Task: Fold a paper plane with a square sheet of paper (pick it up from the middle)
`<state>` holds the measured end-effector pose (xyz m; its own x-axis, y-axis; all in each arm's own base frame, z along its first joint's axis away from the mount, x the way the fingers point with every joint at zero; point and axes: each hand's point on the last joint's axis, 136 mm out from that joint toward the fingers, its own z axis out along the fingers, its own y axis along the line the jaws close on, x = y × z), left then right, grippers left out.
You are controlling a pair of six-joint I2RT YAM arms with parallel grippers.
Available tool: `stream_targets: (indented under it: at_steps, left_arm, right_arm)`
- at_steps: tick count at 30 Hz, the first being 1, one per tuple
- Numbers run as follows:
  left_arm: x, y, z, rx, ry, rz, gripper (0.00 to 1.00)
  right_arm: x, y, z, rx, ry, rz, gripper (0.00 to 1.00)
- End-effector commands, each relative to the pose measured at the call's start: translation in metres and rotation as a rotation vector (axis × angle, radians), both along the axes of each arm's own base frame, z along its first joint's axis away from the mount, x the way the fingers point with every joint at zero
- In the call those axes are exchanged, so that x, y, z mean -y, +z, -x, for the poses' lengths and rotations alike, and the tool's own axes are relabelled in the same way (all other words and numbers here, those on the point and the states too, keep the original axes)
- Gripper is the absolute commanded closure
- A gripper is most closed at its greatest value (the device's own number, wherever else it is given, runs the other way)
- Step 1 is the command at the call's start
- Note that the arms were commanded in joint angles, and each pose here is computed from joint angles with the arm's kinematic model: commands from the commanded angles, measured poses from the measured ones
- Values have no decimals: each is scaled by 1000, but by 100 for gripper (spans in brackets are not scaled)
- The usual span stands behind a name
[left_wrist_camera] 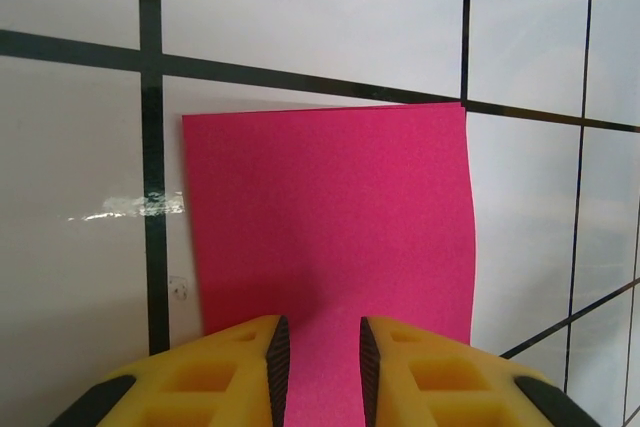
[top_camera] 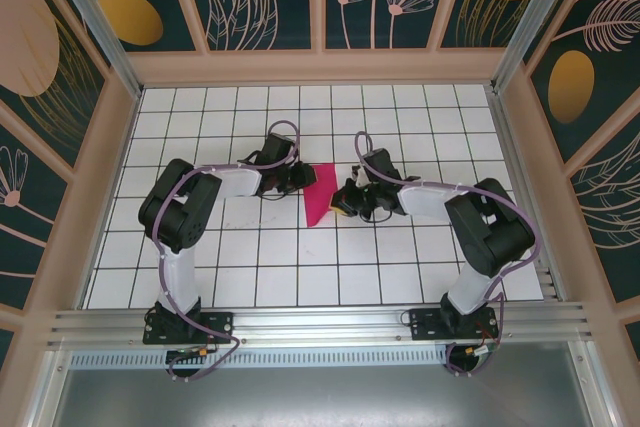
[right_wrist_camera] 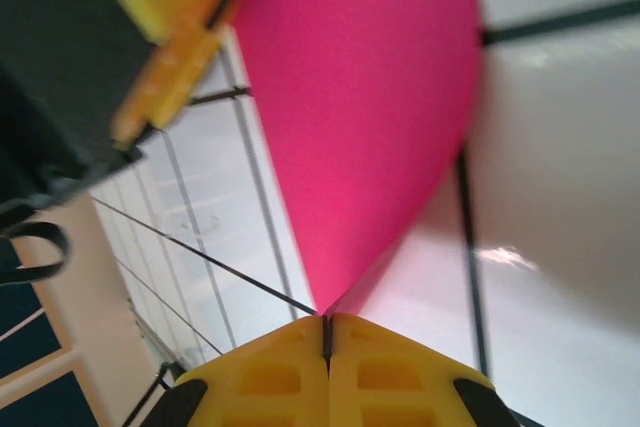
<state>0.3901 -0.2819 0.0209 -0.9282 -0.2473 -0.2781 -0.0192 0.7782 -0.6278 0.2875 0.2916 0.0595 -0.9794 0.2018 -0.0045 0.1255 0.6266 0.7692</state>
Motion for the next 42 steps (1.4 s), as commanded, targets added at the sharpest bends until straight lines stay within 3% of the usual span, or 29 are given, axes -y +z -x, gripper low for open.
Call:
stream_targets:
  at_steps: [1,22,42]
  left_arm:
    - [-7,-21,7,-49,-10,-60,71]
    - [-7,-19,7,-47,-11,-62,73]
    - [-6,-16,6,-44,-14,-53,74]
  right_arm:
    - [-15,15,-22,48,-3,-65,100]
    - [-47,-11,-31,76,119,-25,100]
    - [-47,-29,-28,55,156,23,100]
